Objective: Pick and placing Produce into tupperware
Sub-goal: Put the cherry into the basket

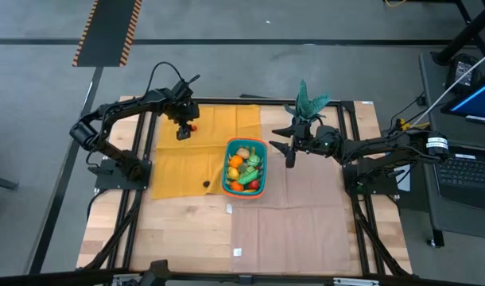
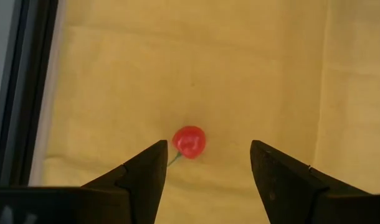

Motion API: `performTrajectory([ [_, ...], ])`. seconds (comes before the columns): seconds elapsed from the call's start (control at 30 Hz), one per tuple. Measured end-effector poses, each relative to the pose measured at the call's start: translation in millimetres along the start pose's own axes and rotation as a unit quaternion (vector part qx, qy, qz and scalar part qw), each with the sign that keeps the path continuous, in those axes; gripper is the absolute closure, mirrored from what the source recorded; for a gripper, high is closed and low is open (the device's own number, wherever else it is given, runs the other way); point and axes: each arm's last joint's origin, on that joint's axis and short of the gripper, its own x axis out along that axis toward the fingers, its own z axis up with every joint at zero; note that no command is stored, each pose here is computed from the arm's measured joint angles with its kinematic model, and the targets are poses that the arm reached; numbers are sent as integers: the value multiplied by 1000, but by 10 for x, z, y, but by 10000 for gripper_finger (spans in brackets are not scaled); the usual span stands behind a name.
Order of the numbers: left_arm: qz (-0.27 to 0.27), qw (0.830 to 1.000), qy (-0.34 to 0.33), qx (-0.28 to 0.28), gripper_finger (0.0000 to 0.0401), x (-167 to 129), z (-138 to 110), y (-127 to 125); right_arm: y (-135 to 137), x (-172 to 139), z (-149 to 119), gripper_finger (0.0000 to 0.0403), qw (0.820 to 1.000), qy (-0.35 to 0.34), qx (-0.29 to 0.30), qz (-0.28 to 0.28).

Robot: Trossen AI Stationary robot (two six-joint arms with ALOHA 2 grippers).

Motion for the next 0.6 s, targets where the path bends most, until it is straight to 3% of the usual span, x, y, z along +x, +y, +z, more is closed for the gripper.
performTrajectory([
  [0.6, 3, 1000, -2, -3, 181, 0, 5, 5, -1, 0, 0, 178, 1000, 0, 0, 0],
])
